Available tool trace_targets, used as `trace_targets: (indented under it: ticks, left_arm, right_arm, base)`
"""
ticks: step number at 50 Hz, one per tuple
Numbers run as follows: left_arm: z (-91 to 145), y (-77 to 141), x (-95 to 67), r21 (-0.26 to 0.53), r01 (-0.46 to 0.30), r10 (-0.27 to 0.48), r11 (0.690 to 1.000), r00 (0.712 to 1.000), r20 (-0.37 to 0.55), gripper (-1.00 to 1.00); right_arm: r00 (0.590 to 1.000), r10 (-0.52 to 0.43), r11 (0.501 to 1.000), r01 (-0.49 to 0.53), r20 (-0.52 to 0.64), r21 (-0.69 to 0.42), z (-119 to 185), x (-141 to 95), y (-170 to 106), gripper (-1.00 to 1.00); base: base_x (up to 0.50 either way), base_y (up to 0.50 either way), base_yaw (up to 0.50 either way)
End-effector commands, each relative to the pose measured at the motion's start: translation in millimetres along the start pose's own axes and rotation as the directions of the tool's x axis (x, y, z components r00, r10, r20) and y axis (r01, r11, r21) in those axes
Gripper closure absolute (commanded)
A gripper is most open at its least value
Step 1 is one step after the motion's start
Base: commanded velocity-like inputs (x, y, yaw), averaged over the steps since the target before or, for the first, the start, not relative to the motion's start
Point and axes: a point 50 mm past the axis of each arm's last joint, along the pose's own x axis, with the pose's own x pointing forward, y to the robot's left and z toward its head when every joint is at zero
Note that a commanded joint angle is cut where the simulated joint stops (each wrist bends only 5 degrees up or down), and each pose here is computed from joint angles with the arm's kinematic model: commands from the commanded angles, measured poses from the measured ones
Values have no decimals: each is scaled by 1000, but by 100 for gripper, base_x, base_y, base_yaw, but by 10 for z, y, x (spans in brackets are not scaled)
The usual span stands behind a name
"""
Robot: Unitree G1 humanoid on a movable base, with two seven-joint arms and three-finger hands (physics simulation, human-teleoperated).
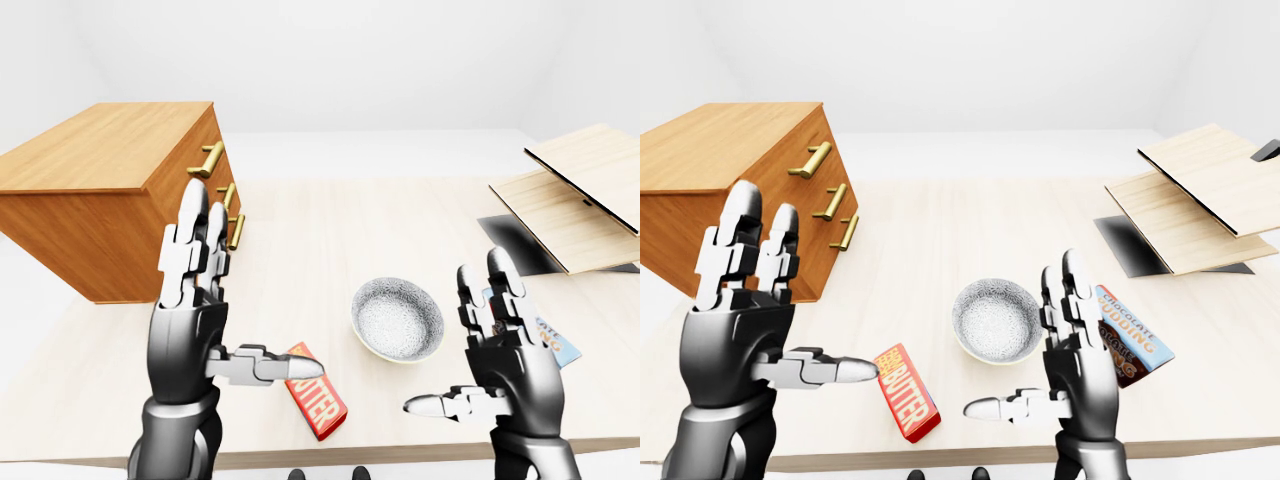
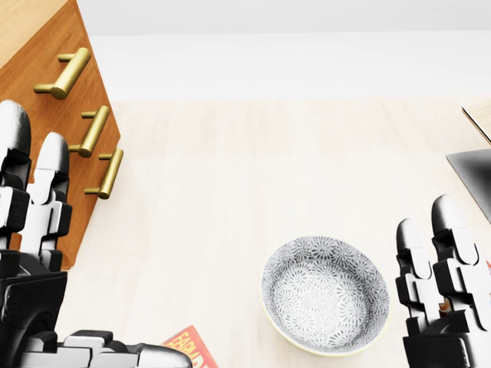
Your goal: Close the top drawer of the cabinet and put the bowl on top of it.
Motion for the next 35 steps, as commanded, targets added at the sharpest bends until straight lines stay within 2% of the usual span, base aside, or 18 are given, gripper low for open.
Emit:
trace_targets:
  ticks: [1,3,6,7,8,11,14,16,18,22,28,30,35]
  left_arm:
    - [-47,-203,-97,72,19,-15,997,998,-56,-100]
    - [-28,-330,-108,107,36,-32,994,999,-42,-100]
    - [-18,-366,-107,119,45,-41,992,999,-32,-100]
    - [28,-470,-100,125,87,-88,988,996,-3,-100]
    - [68,-539,-87,149,99,-104,984,994,28,-100]
    - [99,-585,-83,167,108,-118,980,992,51,-100]
    - [108,-722,-92,257,95,-121,962,989,86,-100]
    - [106,-726,-93,259,96,-121,961,989,85,-100]
    - [101,-783,-110,305,84,-118,949,988,95,-100]
    - [65,-837,-117,341,91,-129,936,987,91,-100]
    - [45,-861,-118,346,99,-135,933,987,83,-100]
    - [53,-927,-127,386,105,-153,917,983,97,-100]
    - [57,-977,-130,407,109,-165,907,981,104,-100]
  right_arm:
    - [1000,-3,1000,3,8,4,33,-16,-15,-100]
    - [1000,-10,1000,10,23,4,59,-8,-37,-100]
    - [1000,-12,1000,12,28,5,68,-10,-42,-100]
    - [999,-13,1000,13,30,4,76,-14,-46,-100]
    - [999,-17,1000,17,34,4,87,-16,-54,-100]
    - [999,-18,1000,18,41,5,101,-19,-61,-100]
    - [998,-25,1000,24,61,9,155,-34,-87,-100]
    - [998,-25,1000,24,64,9,159,-34,-88,-100]
    - [996,-31,999,30,83,11,205,-44,-111,-100]
    - [994,-34,999,33,99,11,241,-59,-126,-100]
    - [995,-30,1000,30,100,6,247,-67,-124,-100]
    - [990,-42,999,41,133,11,341,-97,-173,-100]
    - [989,-54,999,53,139,10,388,-101,-222,-100]
  base:
    - [0,0,0]
    - [0,0,0]
    - [0,0,0]
    - [0,0,0]
    - [0,0,0]
    - [0,0,0]
    - [0,0,0]
    - [0,0,0]
    - [0,0,0]
    - [0,0,0]
    - [0,0,0]
    - [0,0,0]
    - [0,0,0]
